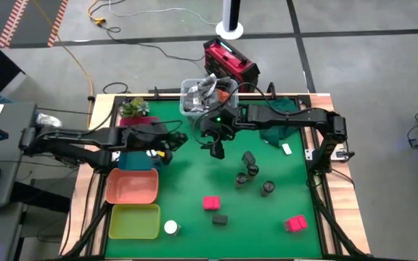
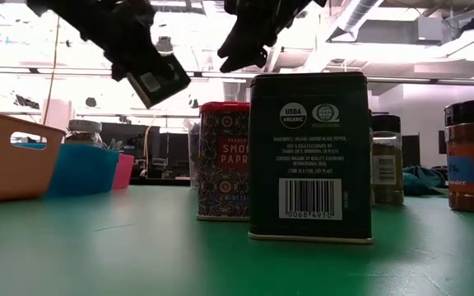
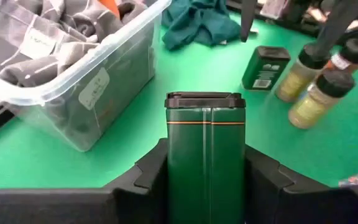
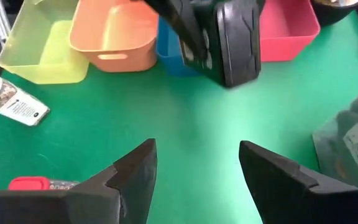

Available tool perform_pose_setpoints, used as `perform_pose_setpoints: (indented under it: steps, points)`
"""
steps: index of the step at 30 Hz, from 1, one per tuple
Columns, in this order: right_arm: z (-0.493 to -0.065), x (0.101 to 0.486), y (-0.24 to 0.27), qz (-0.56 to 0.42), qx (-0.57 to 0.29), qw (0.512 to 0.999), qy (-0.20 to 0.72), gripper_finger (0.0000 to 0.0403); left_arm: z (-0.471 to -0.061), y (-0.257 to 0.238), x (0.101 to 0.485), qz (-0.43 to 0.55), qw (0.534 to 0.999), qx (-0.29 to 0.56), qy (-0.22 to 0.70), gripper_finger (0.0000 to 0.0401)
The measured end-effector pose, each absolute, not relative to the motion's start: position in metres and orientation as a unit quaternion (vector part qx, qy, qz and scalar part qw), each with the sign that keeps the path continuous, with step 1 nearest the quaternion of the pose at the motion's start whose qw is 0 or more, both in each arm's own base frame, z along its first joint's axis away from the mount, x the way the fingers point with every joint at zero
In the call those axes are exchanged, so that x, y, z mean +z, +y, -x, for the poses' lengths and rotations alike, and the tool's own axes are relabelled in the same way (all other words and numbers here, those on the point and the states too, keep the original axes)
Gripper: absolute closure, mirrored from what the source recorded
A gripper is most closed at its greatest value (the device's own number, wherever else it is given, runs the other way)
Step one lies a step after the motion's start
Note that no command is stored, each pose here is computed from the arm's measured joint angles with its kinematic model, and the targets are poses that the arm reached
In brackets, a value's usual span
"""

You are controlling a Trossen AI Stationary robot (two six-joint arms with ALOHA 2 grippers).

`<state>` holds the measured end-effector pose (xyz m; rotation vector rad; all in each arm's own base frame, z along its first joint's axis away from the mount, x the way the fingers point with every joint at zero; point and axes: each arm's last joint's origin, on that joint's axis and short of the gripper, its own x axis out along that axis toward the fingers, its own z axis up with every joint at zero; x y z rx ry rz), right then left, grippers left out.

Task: Sort spices by type
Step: Put the top left green seasoning can into the red bin

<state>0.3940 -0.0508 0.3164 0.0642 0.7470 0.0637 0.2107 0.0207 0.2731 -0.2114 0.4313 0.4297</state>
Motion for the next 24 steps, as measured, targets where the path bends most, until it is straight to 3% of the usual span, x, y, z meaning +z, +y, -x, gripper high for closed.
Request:
perform_pose_setpoints:
  steps: [9, 24]
  points:
    - [-0.412, 0.297, -0.050, -0.047, 0.067, 0.932, 0.353, 0.0143, -0.192, 0.012, 0.260, 0.158, 0.969, 0.178, 0.072, 0.0262]
    - [-0.423, 0.300, -0.053, -0.061, 0.083, 0.946, 0.306, 0.0143, -0.205, -0.006, 0.253, 0.129, 0.982, 0.127, 0.061, 0.0262]
